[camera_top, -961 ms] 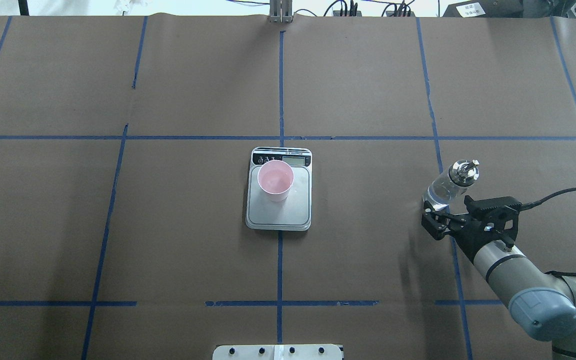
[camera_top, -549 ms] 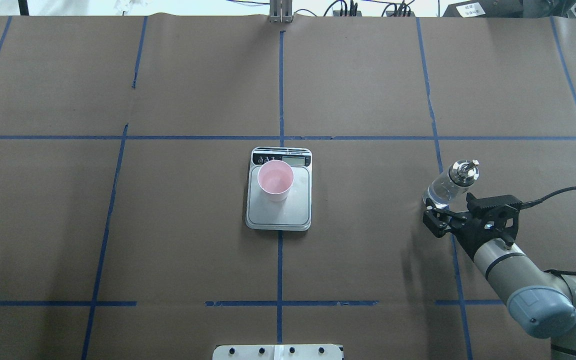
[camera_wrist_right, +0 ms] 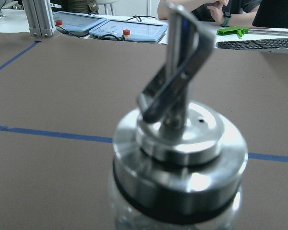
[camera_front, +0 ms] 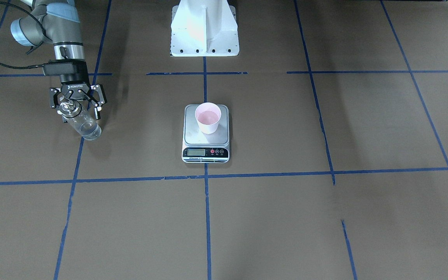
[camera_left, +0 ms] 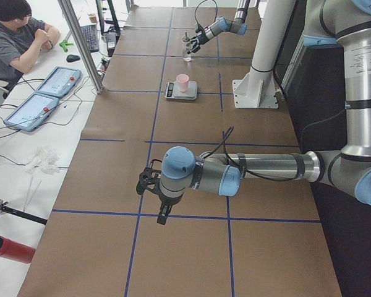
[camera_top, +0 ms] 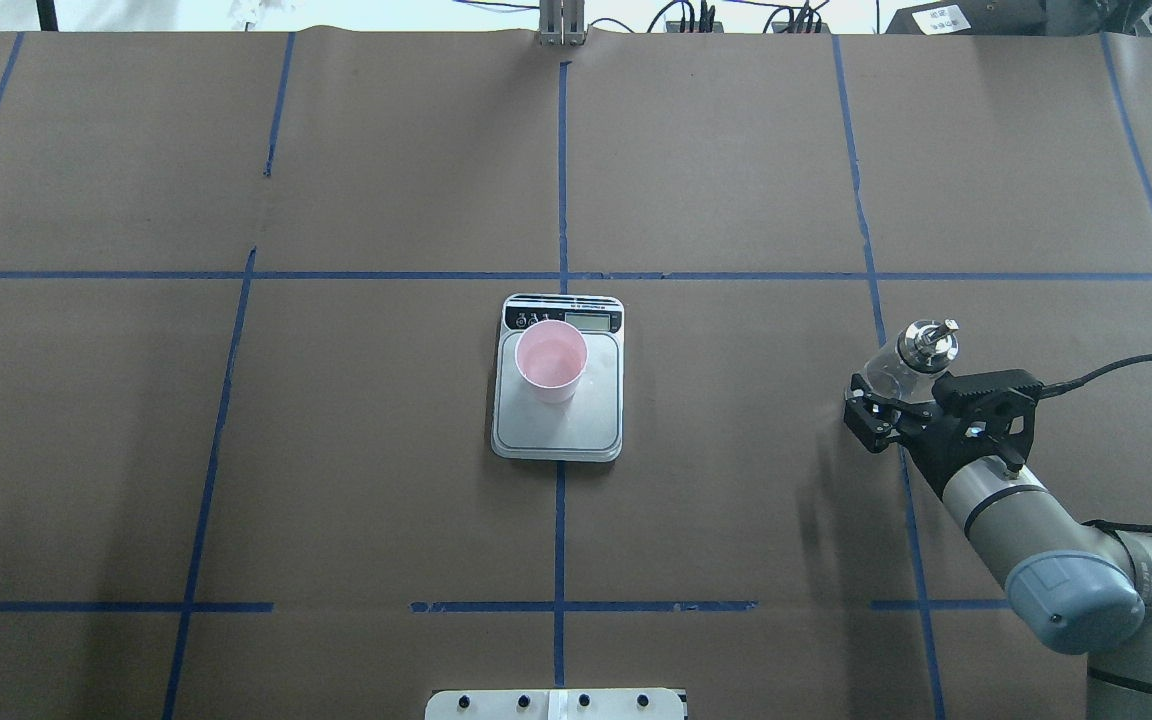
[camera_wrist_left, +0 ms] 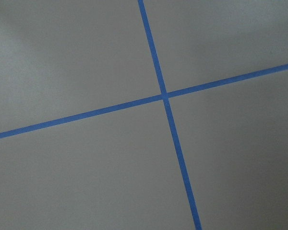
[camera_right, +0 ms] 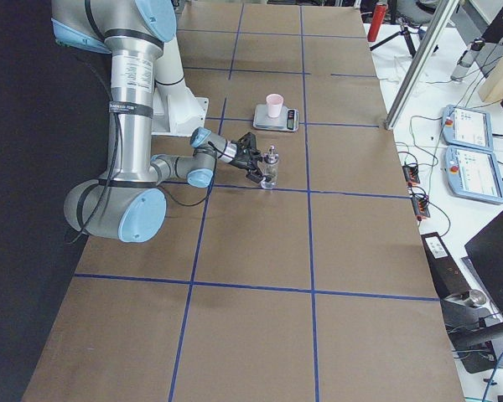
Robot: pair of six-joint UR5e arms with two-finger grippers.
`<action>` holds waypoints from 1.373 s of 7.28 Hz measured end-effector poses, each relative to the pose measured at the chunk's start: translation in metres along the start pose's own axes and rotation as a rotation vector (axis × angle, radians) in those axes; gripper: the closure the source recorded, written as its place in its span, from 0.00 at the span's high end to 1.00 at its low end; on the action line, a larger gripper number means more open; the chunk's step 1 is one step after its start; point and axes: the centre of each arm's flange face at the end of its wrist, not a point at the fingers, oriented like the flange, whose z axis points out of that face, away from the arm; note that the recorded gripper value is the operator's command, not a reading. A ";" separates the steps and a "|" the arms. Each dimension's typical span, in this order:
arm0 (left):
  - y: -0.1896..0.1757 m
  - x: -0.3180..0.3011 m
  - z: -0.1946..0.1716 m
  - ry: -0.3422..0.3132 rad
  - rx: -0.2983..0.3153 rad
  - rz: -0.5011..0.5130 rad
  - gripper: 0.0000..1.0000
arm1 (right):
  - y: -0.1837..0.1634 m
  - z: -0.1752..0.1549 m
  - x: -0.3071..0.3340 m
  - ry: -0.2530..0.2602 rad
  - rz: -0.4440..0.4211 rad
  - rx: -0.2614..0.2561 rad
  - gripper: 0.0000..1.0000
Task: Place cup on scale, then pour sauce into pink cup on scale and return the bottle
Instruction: 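Close the right gripper around the sauce bottle and lift it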
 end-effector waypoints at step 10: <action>0.000 0.001 0.000 0.004 0.002 0.001 1.00 | -0.013 0.015 -0.010 0.022 0.010 0.076 0.00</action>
